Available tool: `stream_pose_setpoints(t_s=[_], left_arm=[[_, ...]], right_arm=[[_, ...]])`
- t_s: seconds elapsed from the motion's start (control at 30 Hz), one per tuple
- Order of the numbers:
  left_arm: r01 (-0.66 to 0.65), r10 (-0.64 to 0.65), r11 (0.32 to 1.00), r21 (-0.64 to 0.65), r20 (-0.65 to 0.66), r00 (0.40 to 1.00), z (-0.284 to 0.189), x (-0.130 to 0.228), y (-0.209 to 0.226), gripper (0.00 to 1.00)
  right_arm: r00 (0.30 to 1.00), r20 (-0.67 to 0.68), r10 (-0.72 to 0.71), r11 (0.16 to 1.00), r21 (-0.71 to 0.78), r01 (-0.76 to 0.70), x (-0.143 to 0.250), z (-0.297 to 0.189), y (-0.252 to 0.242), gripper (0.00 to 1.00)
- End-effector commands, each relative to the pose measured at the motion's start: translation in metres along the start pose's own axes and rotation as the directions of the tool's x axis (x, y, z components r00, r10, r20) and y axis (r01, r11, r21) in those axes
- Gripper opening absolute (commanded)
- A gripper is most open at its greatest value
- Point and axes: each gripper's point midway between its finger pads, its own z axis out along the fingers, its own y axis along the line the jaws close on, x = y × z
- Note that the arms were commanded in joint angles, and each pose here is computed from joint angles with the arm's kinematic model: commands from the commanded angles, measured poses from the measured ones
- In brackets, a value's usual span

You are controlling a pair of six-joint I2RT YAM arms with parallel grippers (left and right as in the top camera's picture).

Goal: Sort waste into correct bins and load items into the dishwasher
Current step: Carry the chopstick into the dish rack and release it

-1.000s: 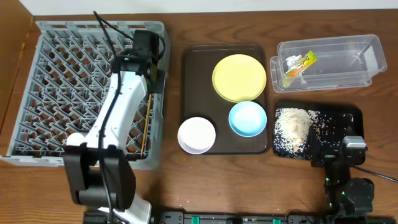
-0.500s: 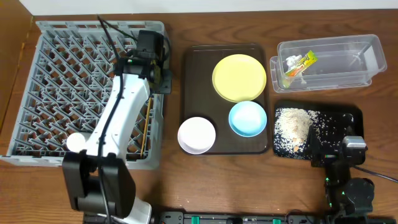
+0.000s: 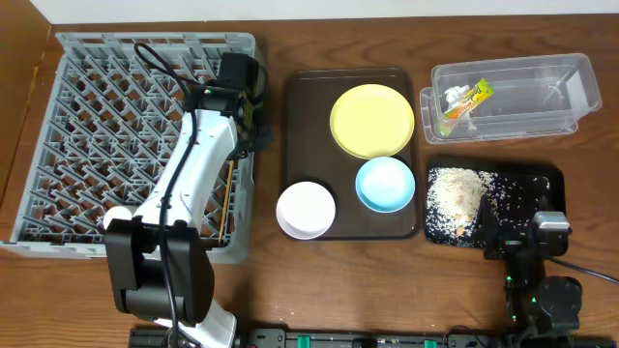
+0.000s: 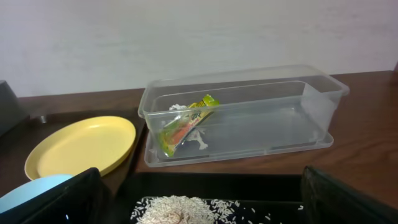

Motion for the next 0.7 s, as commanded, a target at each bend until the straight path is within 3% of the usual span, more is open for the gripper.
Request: stream_pose_setpoints(t_s=[0.0,0.07,0.33,0.67], left_arm=[[0.022,-0.022,1.0,-0.011,-0.017,1.0,0.002,0.004,0.003,0.13],[0.021,-0.021,1.0,-0.014,-0.023,1.0,0.002,0.005,0.004,0.08],[-0.032,0.027,0.998,-0.051,-0.099,0.995,-0.026,0.027,0.019,0.08],[-0.079,0.077,0.997,-0.026,-0.045,0.996,-0.086,0.045,0.037,0.08]], right_arm=[[1.0,0.0,-0.013,1.0,0.009,0.013,0.001,0.0,-0.002,0.99],[1.0,0.0,-0.013,1.0,0.009,0.013,0.001,0.0,-0.002,0.99],[1.0,0.0,-0.013,1.0,0.009,0.013,0.001,0.0,-0.002,0.99],[1.0,0.0,-0.013,1.0,0.009,0.013,0.001,0.0,-0.002,0.99]])
